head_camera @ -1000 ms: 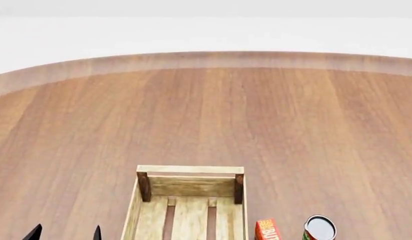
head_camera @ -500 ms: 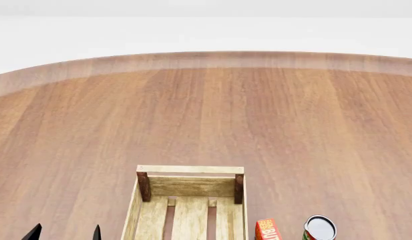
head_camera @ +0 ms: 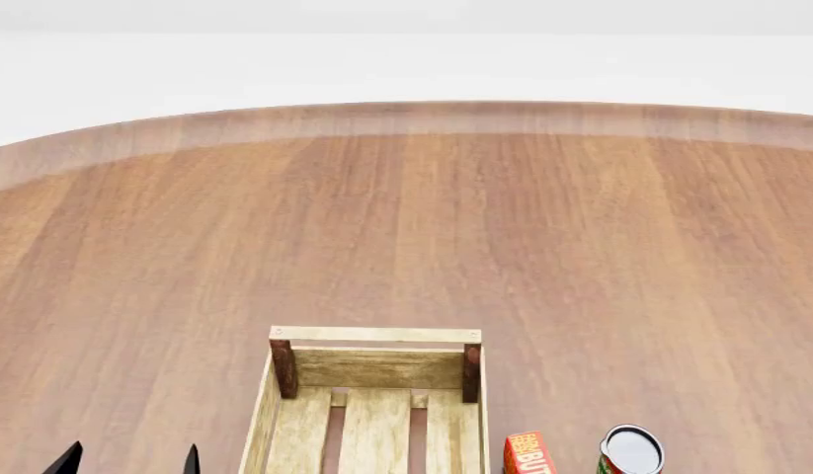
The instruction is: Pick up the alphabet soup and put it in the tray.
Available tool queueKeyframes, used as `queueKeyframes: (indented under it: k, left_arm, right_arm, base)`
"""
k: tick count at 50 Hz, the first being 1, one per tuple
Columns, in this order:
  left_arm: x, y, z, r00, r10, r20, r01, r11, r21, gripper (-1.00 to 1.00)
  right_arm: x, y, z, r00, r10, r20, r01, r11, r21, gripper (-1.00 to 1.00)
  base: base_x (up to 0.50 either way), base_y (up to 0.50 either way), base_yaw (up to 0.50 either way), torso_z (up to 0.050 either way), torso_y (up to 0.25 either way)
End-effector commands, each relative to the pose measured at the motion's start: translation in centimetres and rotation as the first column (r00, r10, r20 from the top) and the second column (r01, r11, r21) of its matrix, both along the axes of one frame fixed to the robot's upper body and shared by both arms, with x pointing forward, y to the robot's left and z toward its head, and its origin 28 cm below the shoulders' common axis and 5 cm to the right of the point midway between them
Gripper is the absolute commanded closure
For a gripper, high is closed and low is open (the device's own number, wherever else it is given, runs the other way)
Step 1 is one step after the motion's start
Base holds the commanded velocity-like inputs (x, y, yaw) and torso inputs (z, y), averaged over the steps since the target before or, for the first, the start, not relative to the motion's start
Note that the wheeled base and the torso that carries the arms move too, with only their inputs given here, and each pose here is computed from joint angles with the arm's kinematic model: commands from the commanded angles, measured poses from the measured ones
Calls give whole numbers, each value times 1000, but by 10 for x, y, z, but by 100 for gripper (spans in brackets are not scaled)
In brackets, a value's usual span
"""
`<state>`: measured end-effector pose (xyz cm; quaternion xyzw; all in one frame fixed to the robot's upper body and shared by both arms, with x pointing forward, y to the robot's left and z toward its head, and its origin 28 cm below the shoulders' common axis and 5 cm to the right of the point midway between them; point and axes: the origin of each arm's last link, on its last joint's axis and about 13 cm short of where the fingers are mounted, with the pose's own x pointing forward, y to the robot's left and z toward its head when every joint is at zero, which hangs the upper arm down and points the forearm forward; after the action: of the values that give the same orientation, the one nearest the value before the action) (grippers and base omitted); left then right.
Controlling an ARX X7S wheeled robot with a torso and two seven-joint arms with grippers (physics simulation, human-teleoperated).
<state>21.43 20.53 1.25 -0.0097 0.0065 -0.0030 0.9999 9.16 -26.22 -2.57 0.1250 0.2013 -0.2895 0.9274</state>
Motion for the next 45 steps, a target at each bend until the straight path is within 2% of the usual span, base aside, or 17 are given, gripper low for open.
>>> queueKeyframes:
  k: [1, 4, 5, 22, 45]
  left_arm:
    - [0, 0, 0, 1000, 0, 0, 0, 1000, -1, -100]
    - [0, 0, 0, 1000, -1, 1, 1, 1000, 0, -100]
    - [0, 0, 0, 1000, -1, 1, 1, 1000, -1, -100]
    - [1, 0, 2, 1000, 1, 4, -1, 1000, 3, -100]
    - [0, -1, 2, 1000, 0, 5, 0, 1000, 1, -100]
  right_arm:
    - [1, 1, -5, 1000, 6, -7, -6, 1000, 8, -100]
    - [2, 1, -4, 1000, 6, -7, -6, 1000, 5, -100]
    - [2, 2, -4, 1000, 8, -5, -8, 1000, 3, 100]
    - [9, 11, 18, 998, 45, 46, -44, 999, -30, 100]
    - [22, 34, 62, 974, 180, 140, -164, 979, -122, 100]
  base:
    - [0, 0, 0, 0, 0]
    - [0, 0, 0, 0, 0]
    - [0, 0, 0, 0, 0]
    - [0, 0, 0, 0, 1]
    - [0, 0, 0, 0, 0]
